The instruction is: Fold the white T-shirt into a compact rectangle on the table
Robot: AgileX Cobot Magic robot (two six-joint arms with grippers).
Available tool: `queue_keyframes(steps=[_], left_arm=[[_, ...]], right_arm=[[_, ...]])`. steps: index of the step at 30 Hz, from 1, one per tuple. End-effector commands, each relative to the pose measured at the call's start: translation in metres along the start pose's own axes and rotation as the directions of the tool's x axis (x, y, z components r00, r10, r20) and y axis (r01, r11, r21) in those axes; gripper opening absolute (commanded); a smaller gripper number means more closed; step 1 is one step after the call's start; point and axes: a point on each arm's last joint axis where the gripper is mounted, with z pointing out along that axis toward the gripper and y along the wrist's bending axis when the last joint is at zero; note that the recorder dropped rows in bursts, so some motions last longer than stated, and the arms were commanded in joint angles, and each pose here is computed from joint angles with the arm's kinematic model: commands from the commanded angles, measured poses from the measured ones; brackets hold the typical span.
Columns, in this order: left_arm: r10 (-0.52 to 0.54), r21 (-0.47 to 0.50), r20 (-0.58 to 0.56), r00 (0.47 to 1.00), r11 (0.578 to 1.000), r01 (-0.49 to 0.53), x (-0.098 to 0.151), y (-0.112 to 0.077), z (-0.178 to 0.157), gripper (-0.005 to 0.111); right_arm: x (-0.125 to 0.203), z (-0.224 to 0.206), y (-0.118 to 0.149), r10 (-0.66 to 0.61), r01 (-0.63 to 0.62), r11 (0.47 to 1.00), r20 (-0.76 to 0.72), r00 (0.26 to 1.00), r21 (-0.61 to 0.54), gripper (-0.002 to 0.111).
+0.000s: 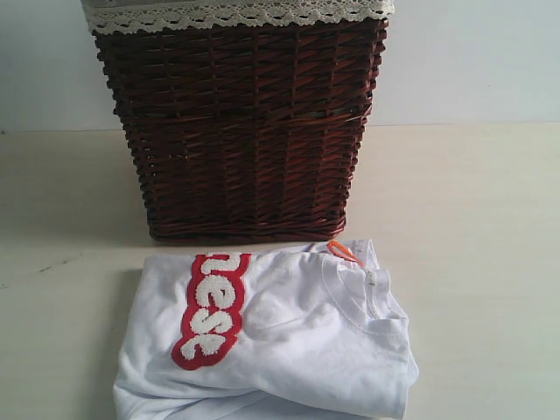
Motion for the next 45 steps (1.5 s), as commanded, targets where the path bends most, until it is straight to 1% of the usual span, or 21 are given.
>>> queue_keyframes(steps=[1,2,4,5,10,13,16,17,20,22,23,24,25,45], left_arm=[[-0.022,-0.057,0.041,0.999,0.998,0.024,0.021,0.006,-0.010,0.000],[-0.034,-0.067,0.042,0.999,0.997,0.037,0.025,0.007,-0.011,0.000],[-0.061,-0.079,0.070,0.996,0.995,0.066,0.025,0.008,-0.015,0.000],[-0.071,-0.076,0.058,0.996,0.994,0.075,0.027,0.008,-0.017,0.000],[0.002,-0.085,0.008,1.000,0.996,-0.001,0.035,0.006,-0.024,0.000],[0.072,-0.080,-0.032,0.997,0.994,-0.074,0.040,0.005,-0.029,0.000],[0.137,-0.069,-0.120,0.983,0.987,-0.146,0.048,0.005,-0.030,0.000],[0.145,-0.067,-0.142,0.979,0.985,-0.156,0.050,0.005,-0.030,0.000],[0.126,-0.070,-0.138,0.982,0.988,-0.137,0.050,0.005,-0.030,0.000],[0.058,-0.109,-0.132,0.990,0.991,-0.072,0.049,0.007,-0.030,0.000],[0.032,-0.146,-0.129,0.991,0.988,-0.051,0.049,0.009,-0.030,0.000],[0.025,-0.159,-0.128,0.991,0.986,-0.046,0.049,0.009,-0.030,0.000],[0.030,-0.168,-0.149,0.988,0.984,-0.055,0.051,0.010,-0.031,0.000],[0.030,-0.168,-0.149,0.988,0.984,-0.055,0.051,0.010,-0.031,0.000]], right_arm=[[0.000,0.000,0.000,-0.003,0.003,1.000,0.006,1.000,-0.001,0.000],[0.000,0.000,0.000,-0.003,0.003,1.000,0.006,1.000,-0.001,0.000],[0.000,0.000,0.000,-0.003,0.003,1.000,0.006,1.000,-0.001,0.000],[0.000,0.000,0.000,-0.003,0.003,1.000,0.006,1.000,-0.001,0.000],[0.000,0.000,0.000,-0.005,0.005,1.000,0.008,1.000,-0.001,0.000],[0.000,0.000,0.000,-0.005,0.005,1.000,0.008,1.000,-0.001,0.000],[0.000,0.000,0.000,-0.003,0.003,1.000,0.008,1.000,-0.001,0.000],[0.000,0.000,0.000,-0.003,0.003,1.000,0.008,1.000,-0.001,0.000],[0.000,0.000,0.000,-0.003,0.003,1.000,0.010,1.000,-0.002,0.000],[0.000,0.000,0.000,-0.003,0.003,1.000,0.011,1.000,-0.002,0.000],[0.000,0.000,0.000,-0.003,0.003,1.000,0.011,1.000,-0.002,0.000],[0.000,0.000,0.000,-0.003,0.003,1.000,0.011,1.000,-0.002,0.000],[0.000,0.000,0.000,-0.003,0.003,1.000,0.011,1.000,-0.002,0.000],[0.000,0.000,0.000,-0.003,0.003,1.000,0.009,1.000,-0.002,0.000]])
